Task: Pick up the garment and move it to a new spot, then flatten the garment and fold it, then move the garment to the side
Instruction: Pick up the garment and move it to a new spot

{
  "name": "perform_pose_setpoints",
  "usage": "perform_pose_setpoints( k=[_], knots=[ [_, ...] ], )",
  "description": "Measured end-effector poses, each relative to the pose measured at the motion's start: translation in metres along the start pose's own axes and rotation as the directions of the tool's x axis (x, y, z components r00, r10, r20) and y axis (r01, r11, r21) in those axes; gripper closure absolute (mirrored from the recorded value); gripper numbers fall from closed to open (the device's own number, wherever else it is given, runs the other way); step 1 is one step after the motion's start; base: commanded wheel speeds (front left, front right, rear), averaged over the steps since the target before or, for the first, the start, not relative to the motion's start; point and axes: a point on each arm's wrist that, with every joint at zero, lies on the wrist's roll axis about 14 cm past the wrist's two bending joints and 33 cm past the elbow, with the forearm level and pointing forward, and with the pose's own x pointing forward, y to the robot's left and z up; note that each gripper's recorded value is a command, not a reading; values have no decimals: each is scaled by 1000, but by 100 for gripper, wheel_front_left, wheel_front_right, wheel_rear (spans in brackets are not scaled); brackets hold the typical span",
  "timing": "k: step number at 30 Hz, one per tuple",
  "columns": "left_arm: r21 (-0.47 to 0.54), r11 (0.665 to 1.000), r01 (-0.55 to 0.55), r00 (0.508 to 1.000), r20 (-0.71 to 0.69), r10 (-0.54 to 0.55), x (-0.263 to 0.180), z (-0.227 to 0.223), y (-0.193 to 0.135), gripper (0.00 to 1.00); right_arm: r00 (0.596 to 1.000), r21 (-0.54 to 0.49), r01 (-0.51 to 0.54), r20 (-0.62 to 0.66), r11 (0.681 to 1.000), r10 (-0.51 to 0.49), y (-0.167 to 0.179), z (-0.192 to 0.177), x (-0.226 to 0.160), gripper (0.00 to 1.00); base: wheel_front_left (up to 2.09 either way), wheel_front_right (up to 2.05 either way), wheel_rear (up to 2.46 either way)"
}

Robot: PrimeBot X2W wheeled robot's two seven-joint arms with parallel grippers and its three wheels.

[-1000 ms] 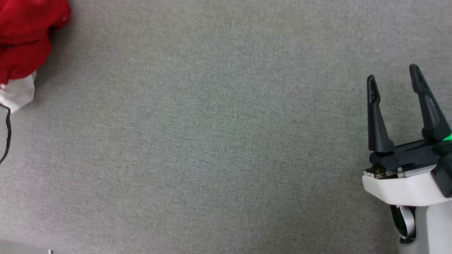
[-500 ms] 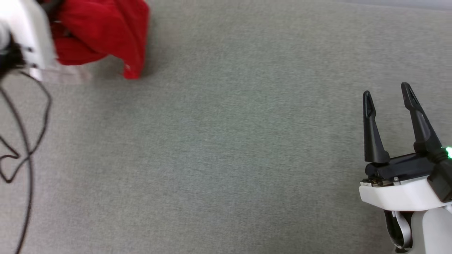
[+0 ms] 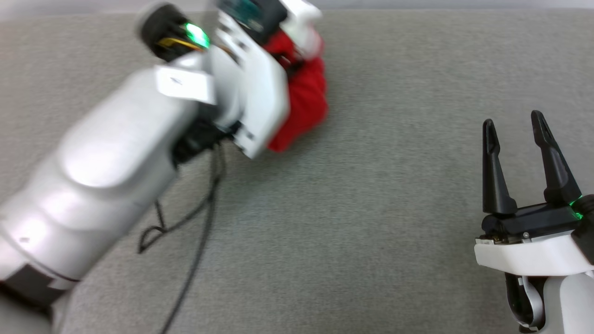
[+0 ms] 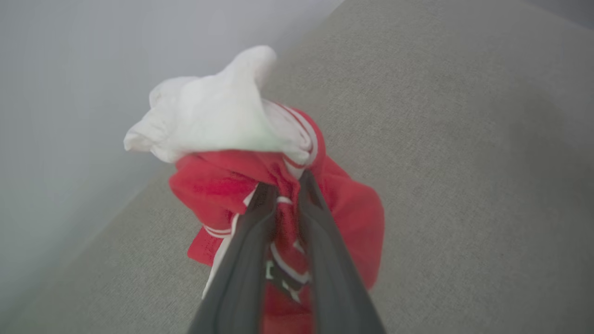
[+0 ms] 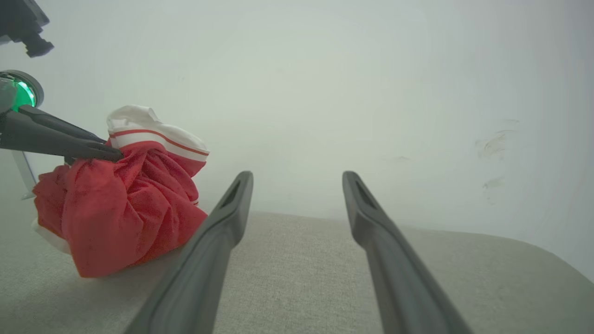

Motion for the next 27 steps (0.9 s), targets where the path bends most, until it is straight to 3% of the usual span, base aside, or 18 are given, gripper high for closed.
perform_pose_setpoints(
  k=[3,9,14,19,25,26,27],
  knots=[
    [44,992,121,993,-6,-121,24,0,-46,100,999,-11,36,-1,999,-36,-13,3,-6,0,0,0,0],
    [63,943,327,945,-47,-324,58,-19,-129,100,995,-22,99,-8,995,-99,-35,5,-16,0,0,0,0],
    [6,902,431,897,-112,-428,69,-52,-179,100,991,-32,128,-19,991,-129,-45,3,-21,0,0,0,0],
    [-33,866,499,839,-231,-492,66,-97,-221,100,989,-34,140,-32,990,-141,-49,-2,-21,0,0,0,0],
    [-27,859,512,823,-272,-499,60,-112,-233,99,989,-33,139,-38,990,-140,-49,-6,-20,0,0,0,0],
    [-26,861,507,829,-260,-496,60,-110,-232,12,990,-33,138,-37,990,-139,-49,-5,-19,0,0,0,0],
    [-24,865,501,837,-241,-491,61,-108,-231,0,990,-31,135,-35,990,-136,-48,-5,-19,0,0,0,0]
  ],
)
